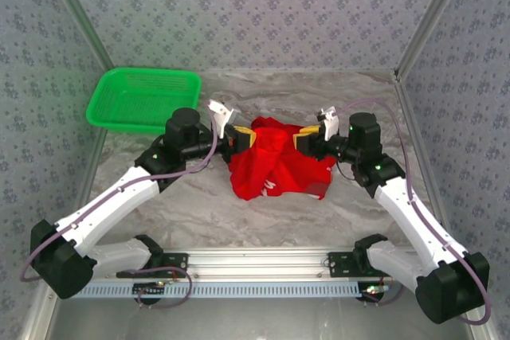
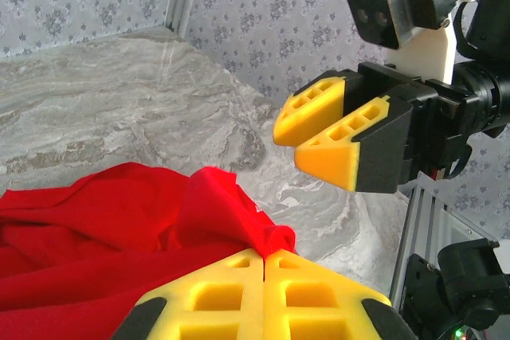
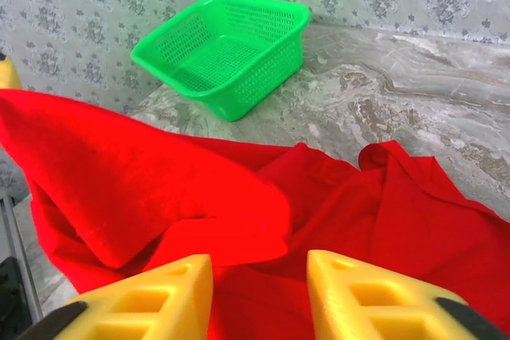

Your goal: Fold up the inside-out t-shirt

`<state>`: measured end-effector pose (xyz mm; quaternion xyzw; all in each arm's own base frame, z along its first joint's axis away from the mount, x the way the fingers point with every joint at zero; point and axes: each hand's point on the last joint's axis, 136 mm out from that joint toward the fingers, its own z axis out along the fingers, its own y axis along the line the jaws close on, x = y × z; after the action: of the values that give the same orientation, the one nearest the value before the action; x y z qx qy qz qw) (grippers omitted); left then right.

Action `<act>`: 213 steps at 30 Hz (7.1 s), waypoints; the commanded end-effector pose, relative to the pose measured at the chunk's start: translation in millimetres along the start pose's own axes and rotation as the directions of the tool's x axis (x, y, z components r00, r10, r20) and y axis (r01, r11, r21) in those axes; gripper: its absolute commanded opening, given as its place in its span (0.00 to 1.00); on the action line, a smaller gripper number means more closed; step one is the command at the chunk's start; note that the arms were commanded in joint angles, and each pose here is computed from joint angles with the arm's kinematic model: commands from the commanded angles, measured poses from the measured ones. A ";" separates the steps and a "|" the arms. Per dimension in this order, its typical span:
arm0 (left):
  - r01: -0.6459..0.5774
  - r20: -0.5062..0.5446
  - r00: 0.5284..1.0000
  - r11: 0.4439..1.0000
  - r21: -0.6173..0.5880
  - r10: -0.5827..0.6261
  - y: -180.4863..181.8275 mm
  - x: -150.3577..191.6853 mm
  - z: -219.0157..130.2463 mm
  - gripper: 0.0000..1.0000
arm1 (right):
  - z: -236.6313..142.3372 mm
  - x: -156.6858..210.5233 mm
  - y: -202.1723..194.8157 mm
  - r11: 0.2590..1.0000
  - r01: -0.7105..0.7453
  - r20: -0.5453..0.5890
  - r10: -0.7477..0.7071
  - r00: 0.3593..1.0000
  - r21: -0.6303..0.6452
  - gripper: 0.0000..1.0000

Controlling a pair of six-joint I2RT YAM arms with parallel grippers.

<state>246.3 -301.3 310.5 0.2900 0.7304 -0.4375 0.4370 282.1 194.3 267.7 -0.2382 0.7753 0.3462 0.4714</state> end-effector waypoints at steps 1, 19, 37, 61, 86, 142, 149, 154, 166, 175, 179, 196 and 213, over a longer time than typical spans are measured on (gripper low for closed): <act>-0.009 0.002 1.000 1.000 0.014 0.009 -3.7 1.2 -3.7 0.00 | 0.7 3.6 10.7 0.998 -0.026 -0.030 0.025 0.999 -0.053 0.48; -0.087 -0.039 0.995 0.995 0.047 0.089 -6.0 16.6 -3.0 0.00 | 50.0 25.5 4.8 0.949 -0.290 -0.160 0.269 0.950 -0.126 0.47; -0.101 -0.130 0.989 0.960 -0.259 0.069 64.3 53.9 6.2 0.00 | 2.1 -26.5 42.8 0.925 -0.282 -0.068 0.274 0.959 -0.256 0.00; -0.088 -0.128 0.989 0.989 -0.116 0.073 21.6 64.2 15.9 0.28 | 2.0 -52.6 50.5 0.870 -0.361 0.002 0.384 0.923 -0.335 0.00; -0.185 -0.194 0.954 0.959 0.216 0.228 -45.7 103.6 76.8 0.18 | 6.3 -50.0 46.4 0.859 -0.382 0.004 0.408 0.913 -0.341 0.00; -0.065 -0.122 0.991 0.998 -0.020 0.062 28.6 54.0 84.4 0.06 | 1.7 -26.9 18.7 0.910 -0.381 0.010 0.387 0.922 -0.162 0.00; -0.016 -0.048 0.998 0.947 0.320 0.033 -48.3 33.3 33.2 0.00 | -0.7 5.0 -27.4 0.953 -0.193 -0.045 0.209 0.977 0.233 0.00; 0.010 -0.026 1.000 0.938 0.347 -0.001 -55.8 30.3 19.5 0.00 | -2.3 5.2 -24.0 0.956 -0.145 -0.069 0.168 0.983 0.255 0.10; 0.008 -0.025 1.000 0.956 0.294 -0.001 -37.4 28.2 13.7 0.00 | -19.5 9.6 29.7 0.999 -0.036 -0.118 0.037 0.992 0.014 0.38; -0.012 -0.027 0.999 0.961 0.276 0.020 -34.6 29.4 10.9 0.00 | 12.4 3.5 41.2 0.984 -0.121 -0.093 0.110 0.990 -0.130 0.49; -0.012 -0.032 0.999 0.961 0.276 0.022 -34.5 31.2 11.3 0.00 | 20.9 -1.5 39.7 0.981 -0.129 -0.087 0.118 0.989 -0.143 0.49; -0.012 -0.043 0.999 0.964 0.266 0.024 -30.9 36.9 12.3 0.00 | 34.4 -14.2 32.4 0.961 -0.238 -0.053 0.232 0.971 -0.144 0.24; 0.038 -0.083 0.995 0.981 -0.192 -0.054 54.2 51.3 26.9 0.32 | -5.3 -59.2 59.8 0.910 -0.283 0.060 0.315 0.947 -0.302 0.00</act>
<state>264.5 -304.5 226.9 0.2666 0.7877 -0.3865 0.3989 267.5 227.3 323.8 -0.1667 0.7412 0.5032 0.4118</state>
